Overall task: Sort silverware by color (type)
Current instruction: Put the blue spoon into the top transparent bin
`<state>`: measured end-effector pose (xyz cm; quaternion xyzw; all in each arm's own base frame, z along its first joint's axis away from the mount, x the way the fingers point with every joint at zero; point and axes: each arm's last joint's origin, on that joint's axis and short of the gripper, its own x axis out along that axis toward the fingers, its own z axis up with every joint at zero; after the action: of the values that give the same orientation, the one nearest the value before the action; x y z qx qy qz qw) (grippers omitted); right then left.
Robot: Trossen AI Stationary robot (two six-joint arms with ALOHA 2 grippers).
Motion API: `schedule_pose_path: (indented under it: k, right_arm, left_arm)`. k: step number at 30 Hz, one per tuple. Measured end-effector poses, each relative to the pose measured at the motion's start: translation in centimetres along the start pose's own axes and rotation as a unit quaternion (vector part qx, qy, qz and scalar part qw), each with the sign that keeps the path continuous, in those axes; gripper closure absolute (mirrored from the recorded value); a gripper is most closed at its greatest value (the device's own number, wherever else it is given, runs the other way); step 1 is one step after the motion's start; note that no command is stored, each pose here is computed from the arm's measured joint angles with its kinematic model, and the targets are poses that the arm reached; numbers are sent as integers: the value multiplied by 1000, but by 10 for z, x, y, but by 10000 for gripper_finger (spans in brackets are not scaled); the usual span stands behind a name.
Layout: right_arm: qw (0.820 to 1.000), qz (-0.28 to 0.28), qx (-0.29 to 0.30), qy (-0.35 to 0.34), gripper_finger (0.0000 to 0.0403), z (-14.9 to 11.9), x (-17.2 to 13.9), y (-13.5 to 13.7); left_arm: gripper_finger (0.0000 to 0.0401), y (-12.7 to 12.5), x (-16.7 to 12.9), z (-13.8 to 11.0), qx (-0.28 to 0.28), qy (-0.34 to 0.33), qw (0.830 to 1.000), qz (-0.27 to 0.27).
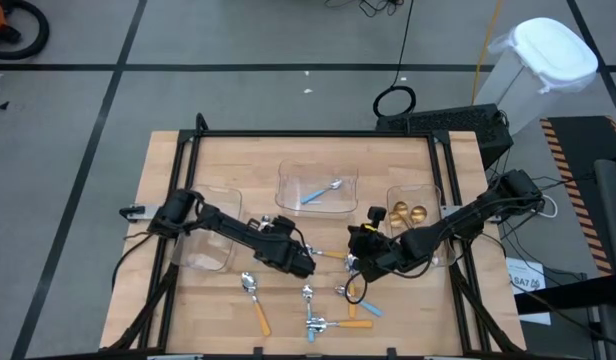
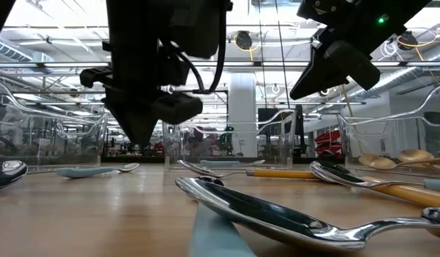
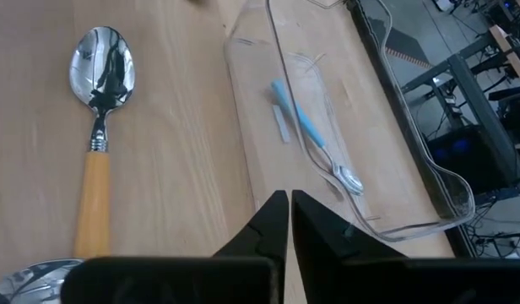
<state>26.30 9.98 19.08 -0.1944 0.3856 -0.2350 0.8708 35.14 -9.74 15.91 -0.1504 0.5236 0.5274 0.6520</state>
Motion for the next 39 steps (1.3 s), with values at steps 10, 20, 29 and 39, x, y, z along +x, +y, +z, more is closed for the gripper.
schedule_pose_path:
  k: [10,20,29,39]
  right_arm:
    - [1000,5,-17,-3,390,-1,-3,3]
    - [999,13,-45,-10,390,-2,-8,7]
    - [999,13,-45,-10,390,-2,-8,7]
    - [999,13,-44,-10,390,-2,-8,7]
  left_arm:
    - [286,0,3,-1,14,4,1000,11]
    - [268,-3,4,-1,-27,25,999,-4]
    - [268,0,4,-1,-38,26,999,13]
    - [268,6,6,-4,-38,39,997,53]
